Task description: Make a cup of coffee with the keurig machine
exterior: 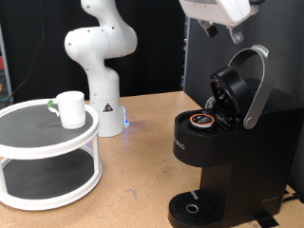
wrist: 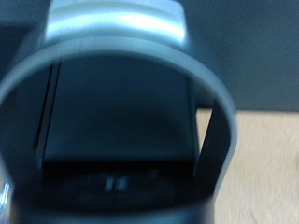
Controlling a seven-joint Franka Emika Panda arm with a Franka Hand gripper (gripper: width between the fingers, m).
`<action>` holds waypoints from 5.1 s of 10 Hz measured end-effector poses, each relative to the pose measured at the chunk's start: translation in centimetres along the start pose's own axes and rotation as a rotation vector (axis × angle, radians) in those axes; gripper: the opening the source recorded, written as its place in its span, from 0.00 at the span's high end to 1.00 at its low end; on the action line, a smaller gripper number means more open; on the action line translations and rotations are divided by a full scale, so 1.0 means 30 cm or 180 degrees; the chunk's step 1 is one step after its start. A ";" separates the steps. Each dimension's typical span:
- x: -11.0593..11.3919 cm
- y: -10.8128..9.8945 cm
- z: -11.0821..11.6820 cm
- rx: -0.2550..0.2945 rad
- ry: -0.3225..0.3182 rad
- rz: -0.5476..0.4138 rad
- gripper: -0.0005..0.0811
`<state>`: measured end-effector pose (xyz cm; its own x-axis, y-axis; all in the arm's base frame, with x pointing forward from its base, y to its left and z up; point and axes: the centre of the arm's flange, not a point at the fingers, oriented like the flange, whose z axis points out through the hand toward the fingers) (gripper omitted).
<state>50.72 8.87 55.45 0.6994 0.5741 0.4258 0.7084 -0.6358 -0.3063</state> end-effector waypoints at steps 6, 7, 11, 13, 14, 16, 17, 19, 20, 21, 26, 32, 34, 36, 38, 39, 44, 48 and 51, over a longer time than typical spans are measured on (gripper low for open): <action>0.055 -0.062 0.040 0.0102 0.0120 0.0062 0.01; 0.075 -0.086 0.062 0.0073 0.0107 0.0051 0.01; 0.154 -0.182 0.150 -0.0024 0.0112 0.0044 0.06; 0.170 -0.208 0.190 -0.0033 0.0051 0.0028 0.29; 0.173 -0.216 0.205 -0.0044 0.0017 0.0020 0.29; 0.179 -0.222 0.233 -0.0065 -0.0026 0.0010 0.54; 0.182 -0.221 0.245 -0.0074 -0.0030 0.0005 0.77; 0.181 -0.219 0.253 -0.0077 -0.0038 0.0005 0.93; 0.181 -0.219 0.253 -0.0077 -0.0039 0.0006 0.98; 0.180 -0.216 0.252 -0.0079 -0.0037 0.0007 0.98; 0.147 -0.172 0.218 -0.0084 -0.0146 -0.0053 0.99; 0.042 -0.050 0.109 -0.0281 -0.0377 -0.0159 0.99; -0.006 0.002 0.093 -0.0394 -0.0494 -0.0190 0.99; -0.053 0.049 0.092 -0.0494 -0.0600 -0.0216 0.99; -0.086 0.080 0.098 -0.0568 -0.0641 -0.0262 0.99; -0.100 0.090 0.102 -0.0602 -0.0662 -0.0270 0.99; -0.212 0.167 0.177 -0.0779 -0.0808 -0.0305 0.99; -0.276 0.190 0.243 -0.0846 -0.0865 -0.0301 0.99; -0.311 0.200 0.288 -0.0888 -0.0870 -0.0281 0.99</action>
<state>49.26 4.14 42.29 0.6631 0.7249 0.1864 0.7402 -0.6721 -0.0198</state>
